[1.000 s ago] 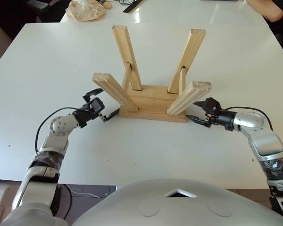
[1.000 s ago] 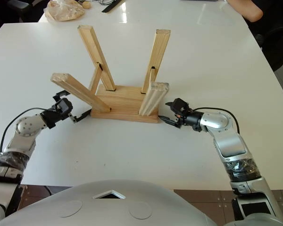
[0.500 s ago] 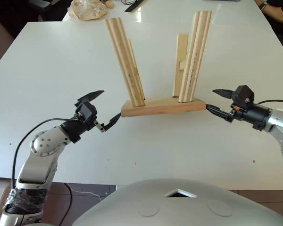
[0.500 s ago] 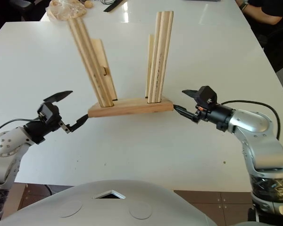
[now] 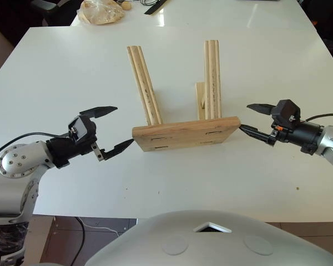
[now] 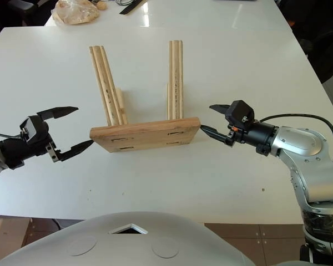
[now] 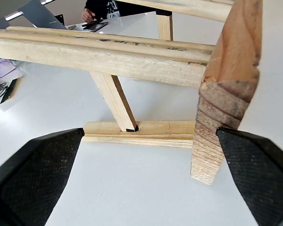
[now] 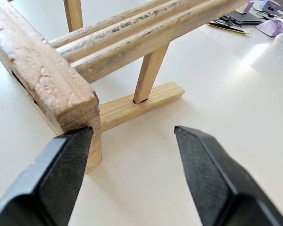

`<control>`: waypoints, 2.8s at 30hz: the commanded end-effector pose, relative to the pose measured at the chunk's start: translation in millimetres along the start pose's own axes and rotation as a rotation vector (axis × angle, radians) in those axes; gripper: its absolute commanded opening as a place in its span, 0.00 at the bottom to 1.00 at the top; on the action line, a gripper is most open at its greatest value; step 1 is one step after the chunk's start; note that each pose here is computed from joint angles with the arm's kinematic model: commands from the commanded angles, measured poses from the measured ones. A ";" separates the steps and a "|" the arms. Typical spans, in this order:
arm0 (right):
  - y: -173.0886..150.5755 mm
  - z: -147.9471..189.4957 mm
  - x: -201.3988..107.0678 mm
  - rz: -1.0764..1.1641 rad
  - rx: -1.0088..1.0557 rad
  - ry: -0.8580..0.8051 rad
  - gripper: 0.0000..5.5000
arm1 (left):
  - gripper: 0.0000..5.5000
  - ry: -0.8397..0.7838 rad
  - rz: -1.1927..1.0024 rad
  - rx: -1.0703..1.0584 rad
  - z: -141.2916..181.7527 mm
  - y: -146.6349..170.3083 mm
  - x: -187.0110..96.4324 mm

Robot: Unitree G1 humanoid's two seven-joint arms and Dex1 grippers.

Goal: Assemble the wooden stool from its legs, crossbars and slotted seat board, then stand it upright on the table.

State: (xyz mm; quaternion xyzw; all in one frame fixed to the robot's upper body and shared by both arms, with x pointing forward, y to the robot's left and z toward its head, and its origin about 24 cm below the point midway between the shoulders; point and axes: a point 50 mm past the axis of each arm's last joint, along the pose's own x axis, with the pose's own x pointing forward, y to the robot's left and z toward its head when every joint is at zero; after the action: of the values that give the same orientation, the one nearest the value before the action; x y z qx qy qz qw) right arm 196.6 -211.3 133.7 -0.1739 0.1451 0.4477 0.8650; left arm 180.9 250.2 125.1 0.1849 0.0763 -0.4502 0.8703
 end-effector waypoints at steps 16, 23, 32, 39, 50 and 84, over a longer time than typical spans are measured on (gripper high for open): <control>-36.4 -53.1 -11.5 0.135 0.144 0.059 0.59 | 0.95 0.054 -0.112 -0.075 -47.4 0.9 3.2; -30.8 -84.7 11.7 0.099 -0.030 0.187 0.59 | 0.95 0.103 -0.229 -0.063 -71.6 -37.5 17.1; -16.7 -90.5 31.2 0.070 -0.018 0.116 0.52 | 0.80 0.142 0.051 -0.134 -103.0 -71.1 27.4; -5.5 -89.9 41.2 0.088 -0.010 0.104 0.52 | 0.80 0.120 0.105 -0.116 -98.3 -67.1 41.5; -3.6 -92.5 45.0 0.082 -0.040 0.118 0.52 | 0.80 0.054 0.070 -0.111 -83.5 -70.6 54.6; 9.8 -75.1 55.9 0.104 -0.077 0.061 0.51 | 0.57 0.044 0.061 -0.134 -80.0 -63.1 53.9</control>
State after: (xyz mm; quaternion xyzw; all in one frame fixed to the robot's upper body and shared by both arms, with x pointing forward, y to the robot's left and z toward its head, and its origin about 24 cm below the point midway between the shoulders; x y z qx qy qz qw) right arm 215.8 -212.9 40.1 -0.2266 0.1802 0.4624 0.8381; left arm 165.9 224.5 19.4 0.1511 0.1304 -0.3828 0.9020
